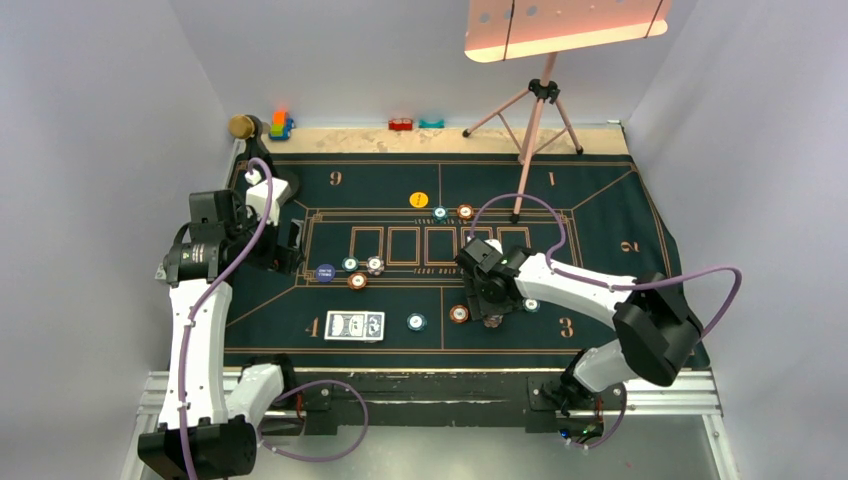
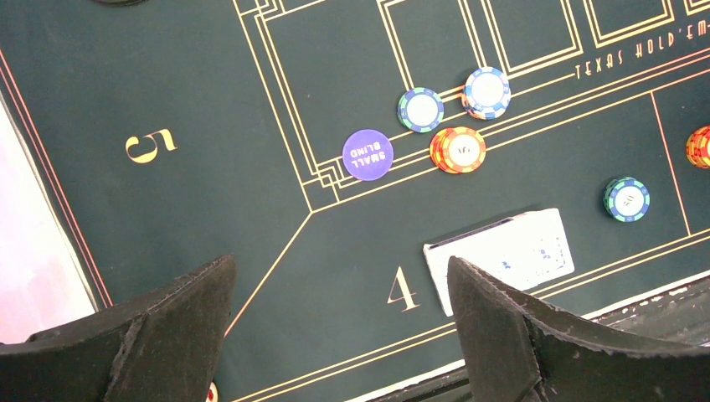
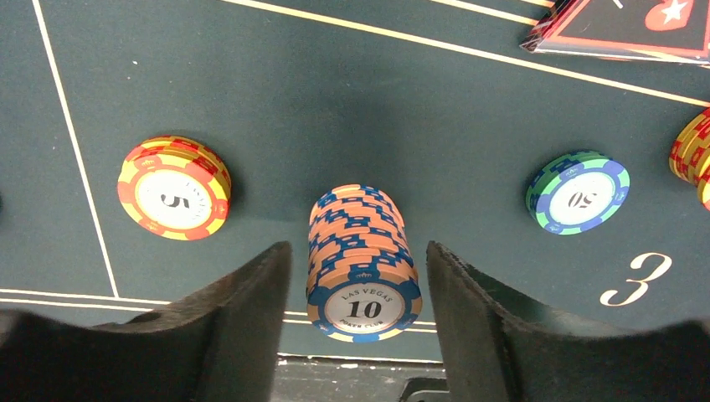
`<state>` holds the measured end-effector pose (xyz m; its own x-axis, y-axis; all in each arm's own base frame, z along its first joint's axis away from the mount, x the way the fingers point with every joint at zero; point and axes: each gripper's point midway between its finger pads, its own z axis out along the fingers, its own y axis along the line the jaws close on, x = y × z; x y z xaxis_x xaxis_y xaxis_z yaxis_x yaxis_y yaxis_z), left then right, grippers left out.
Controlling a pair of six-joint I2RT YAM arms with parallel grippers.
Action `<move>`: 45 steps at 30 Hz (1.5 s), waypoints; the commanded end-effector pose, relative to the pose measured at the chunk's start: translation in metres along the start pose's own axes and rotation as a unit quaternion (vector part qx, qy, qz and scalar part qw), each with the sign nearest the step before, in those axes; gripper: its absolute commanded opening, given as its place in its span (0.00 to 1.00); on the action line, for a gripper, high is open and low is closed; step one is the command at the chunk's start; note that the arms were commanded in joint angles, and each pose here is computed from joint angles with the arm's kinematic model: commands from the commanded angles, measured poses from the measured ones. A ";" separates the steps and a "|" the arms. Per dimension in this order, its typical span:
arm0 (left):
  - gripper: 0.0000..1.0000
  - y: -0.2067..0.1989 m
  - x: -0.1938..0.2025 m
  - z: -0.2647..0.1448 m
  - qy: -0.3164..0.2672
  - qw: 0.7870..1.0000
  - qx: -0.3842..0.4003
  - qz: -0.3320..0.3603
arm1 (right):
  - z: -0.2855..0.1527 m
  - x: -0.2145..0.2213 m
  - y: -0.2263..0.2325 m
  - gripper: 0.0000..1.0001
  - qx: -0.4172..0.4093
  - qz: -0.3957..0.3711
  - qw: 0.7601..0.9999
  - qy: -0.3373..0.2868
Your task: Distribute texas hold em gaming equipment
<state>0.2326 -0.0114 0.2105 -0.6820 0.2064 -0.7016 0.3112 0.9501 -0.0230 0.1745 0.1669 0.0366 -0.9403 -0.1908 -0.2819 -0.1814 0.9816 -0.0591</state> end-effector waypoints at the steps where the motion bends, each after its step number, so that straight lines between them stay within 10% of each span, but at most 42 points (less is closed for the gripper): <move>1: 1.00 0.002 -0.005 0.001 -0.010 1.000 0.001 0.004 | 0.002 -0.005 0.003 0.60 -0.009 0.015 1.000 -0.012; 23: 1.00 0.002 -0.004 0.000 -0.011 1.000 -0.002 0.006 | -0.021 -0.022 -0.006 0.30 -0.011 0.024 0.999 -0.034; 36: 1.00 0.005 -0.003 0.004 -0.008 1.000 -0.003 0.007 | -0.060 -0.154 -0.004 0.26 -0.033 0.045 0.991 -0.124; 45: 1.00 0.004 -0.003 0.006 -0.005 1.000 0.002 0.009 | -0.003 -0.231 0.009 0.24 -0.026 0.055 0.992 -0.111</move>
<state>0.2351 -0.0110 0.2077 -0.6897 0.2059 -0.6942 0.3114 0.9499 -0.0276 0.3567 0.2074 0.1096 -0.8820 -0.0559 -0.4680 -0.0803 0.9962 0.0324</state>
